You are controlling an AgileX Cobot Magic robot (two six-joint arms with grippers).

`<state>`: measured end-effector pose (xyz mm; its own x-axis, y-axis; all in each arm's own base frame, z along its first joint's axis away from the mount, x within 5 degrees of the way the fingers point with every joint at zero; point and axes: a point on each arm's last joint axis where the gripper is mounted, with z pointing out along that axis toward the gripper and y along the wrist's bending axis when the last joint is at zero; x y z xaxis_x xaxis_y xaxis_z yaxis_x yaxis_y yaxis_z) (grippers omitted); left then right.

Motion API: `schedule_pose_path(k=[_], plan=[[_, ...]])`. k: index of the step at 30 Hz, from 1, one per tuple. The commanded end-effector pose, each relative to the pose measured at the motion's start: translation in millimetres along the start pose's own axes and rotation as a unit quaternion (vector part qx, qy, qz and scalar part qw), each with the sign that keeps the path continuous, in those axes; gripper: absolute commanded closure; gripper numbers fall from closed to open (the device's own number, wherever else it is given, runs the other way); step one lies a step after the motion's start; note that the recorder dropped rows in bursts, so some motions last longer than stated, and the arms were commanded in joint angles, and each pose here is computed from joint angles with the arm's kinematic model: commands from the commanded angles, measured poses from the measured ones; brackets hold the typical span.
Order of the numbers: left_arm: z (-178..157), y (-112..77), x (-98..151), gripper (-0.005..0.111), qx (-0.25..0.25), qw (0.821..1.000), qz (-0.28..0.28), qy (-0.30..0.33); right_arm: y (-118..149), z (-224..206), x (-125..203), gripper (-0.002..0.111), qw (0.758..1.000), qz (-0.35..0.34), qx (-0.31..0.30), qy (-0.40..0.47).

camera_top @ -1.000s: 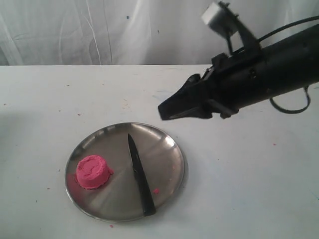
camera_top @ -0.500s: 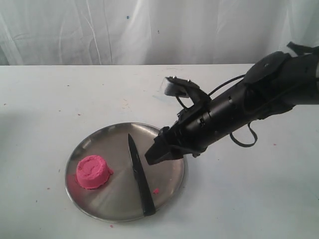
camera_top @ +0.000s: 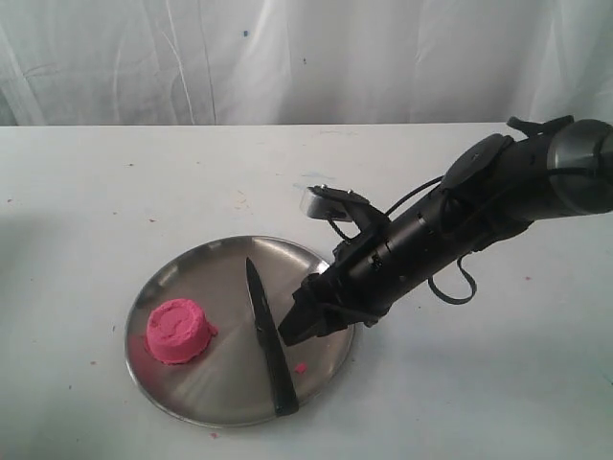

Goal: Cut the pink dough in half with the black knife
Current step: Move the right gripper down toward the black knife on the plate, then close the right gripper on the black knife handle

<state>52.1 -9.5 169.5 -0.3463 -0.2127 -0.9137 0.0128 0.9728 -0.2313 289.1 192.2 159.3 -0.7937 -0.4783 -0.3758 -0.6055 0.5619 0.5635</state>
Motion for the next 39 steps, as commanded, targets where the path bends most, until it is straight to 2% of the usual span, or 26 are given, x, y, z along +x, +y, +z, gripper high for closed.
schedule_pose_path(k=[1,13,28,32,39], plan=[[0.3,0.4,0.9,0.107,-0.001,1.0,0.0,-0.002,1.3,2.8,-3.7,0.058,1.0,-0.008,-0.025,0.009],[0.3,0.4,0.9,0.107,-0.001,1.0,0.0,-0.002,3.0,25.7,-6.4,0.058,0.999,-0.026,-0.025,0.023],[0.3,0.4,0.9,0.107,-0.001,1.0,0.0,-0.002,-8.5,41.5,-8.3,0.058,0.999,-0.001,-0.028,0.025],[0.3,0.4,0.9,0.107,-0.001,1.0,0.0,-0.002,-1.7,54.6,-5.2,0.057,0.999,-0.011,-0.03,0.038],[0.3,0.4,0.9,0.107,-0.001,1.0,0.0,-0.002,-10.7,71.1,1.1,0.058,0.998,0.012,-0.023,0.054]])
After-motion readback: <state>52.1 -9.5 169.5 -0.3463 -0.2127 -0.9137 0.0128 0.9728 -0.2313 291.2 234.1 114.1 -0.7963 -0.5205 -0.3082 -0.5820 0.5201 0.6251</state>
